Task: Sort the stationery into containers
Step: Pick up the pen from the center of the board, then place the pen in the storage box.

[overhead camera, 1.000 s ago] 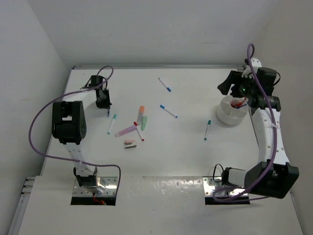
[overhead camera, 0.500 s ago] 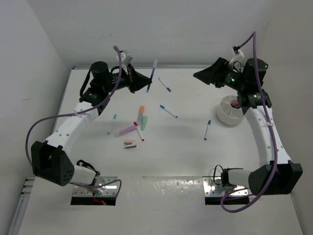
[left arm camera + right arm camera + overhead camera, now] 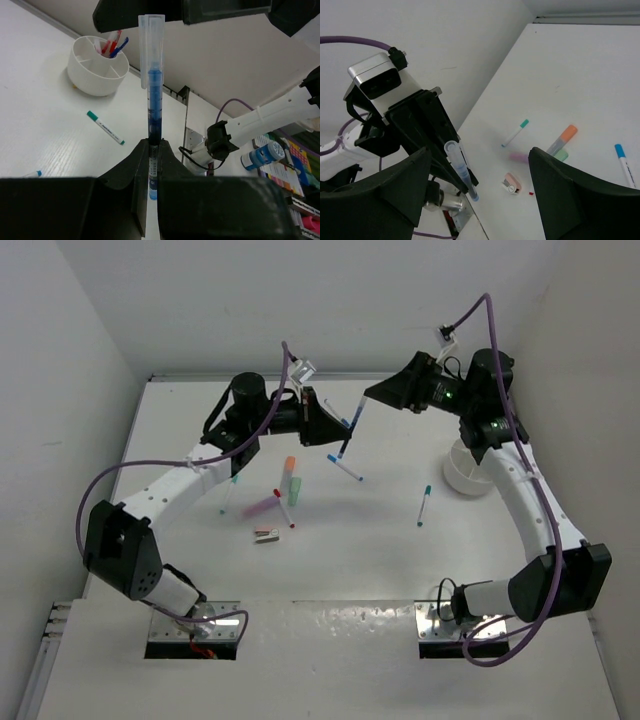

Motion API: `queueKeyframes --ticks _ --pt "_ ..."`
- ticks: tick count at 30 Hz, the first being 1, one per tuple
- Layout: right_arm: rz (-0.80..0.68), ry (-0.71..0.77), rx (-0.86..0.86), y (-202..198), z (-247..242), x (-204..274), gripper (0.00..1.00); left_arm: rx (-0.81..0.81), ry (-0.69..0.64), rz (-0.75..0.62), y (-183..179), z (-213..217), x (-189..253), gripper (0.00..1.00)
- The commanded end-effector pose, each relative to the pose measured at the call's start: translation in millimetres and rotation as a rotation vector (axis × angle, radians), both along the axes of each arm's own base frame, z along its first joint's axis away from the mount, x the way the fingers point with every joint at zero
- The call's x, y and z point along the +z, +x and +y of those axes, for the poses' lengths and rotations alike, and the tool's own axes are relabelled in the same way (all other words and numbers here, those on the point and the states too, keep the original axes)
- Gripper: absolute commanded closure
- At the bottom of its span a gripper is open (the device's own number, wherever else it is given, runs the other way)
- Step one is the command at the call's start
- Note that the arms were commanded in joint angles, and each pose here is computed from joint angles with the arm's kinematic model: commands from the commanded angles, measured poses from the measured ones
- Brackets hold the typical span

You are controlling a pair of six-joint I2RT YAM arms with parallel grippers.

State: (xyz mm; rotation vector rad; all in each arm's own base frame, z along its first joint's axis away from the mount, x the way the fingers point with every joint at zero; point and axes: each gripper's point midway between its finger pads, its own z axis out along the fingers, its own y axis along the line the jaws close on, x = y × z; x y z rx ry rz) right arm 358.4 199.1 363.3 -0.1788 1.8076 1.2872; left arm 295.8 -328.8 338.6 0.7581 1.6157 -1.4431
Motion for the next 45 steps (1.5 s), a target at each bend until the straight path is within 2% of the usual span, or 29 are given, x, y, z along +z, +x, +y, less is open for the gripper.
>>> queueKeyframes --ticks 1,6,9,10,12,13,14,16,17,18,19,21,23,26,27,31,36,45 --pt "-0.085 -0.013 0.031 -1 7 18 0.24 -0.05 -0.057 -0.062 -8 -11 29 0.95" --pt "-0.088 -0.025 0.06 -3 17 12 0.32 -0.068 -0.044 -0.052 -10 -18 22 0.95" --pt "-0.081 -0.046 0.091 -8 26 4 0.55 -0.068 -0.038 -0.05 -10 -20 20 0.97" --pt "-0.086 -0.052 0.099 -10 28 2 0.73 -0.068 -0.039 -0.055 -10 -21 21 0.96" --pt "-0.082 -0.055 0.099 -10 27 -1 0.86 -0.065 -0.029 -0.053 -10 -21 20 0.93" --pt "-0.082 -0.069 0.101 -11 27 -5 0.96 -0.048 -0.019 -0.062 -6 -21 18 0.87" --pt "-0.081 -0.078 0.091 -10 26 -5 1.0 -0.031 0.001 -0.042 -3 -20 14 0.68" --pt "-0.089 -0.105 0.088 -13 23 -9 1.0 0.051 0.054 0.002 11 -14 1 0.42" --pt "-0.086 -0.118 0.07 -11 19 -11 1.0 0.099 0.073 0.01 19 -11 1 0.15" --pt "-0.09 -0.128 0.054 -12 12 -11 1.0 0.173 0.099 0.012 32 -5 -4 0.01" --pt "-0.084 -0.132 0.018 -7 -1 -13 1.0 0.222 0.14 0.047 41 6 -14 0.0" --pt "-0.077 -0.155 -0.04 -4 -24 -18 1.0 0.321 0.167 0.038 60 22 -14 0.0" --pt "-0.07 -0.199 -0.166 10 -65 -25 1.0 0.412 0.221 0.026 81 47 -19 0.0" --pt "-0.103 -0.345 -0.402 25 -141 -40 1.0 0.559 0.309 -0.002 107 81 -29 0.0" --pt "-0.124 -0.452 -0.54 32 -178 -45 1.0 0.63 0.349 -0.011 115 96 -35 0.0" --pt "-0.152 -0.652 -0.77 40 -256 -67 1.0 0.737 0.431 -0.003 123 117 -58 0.0" --pt "-0.13 -0.739 -0.883 47 -305 -86 1.0 0.813 0.505 -0.013 128 132 -78 0.0" --pt "-0.078 -0.776 -0.939 54 -330 -118 1.0 0.806 0.536 -0.036 128 134 -87 0.0"
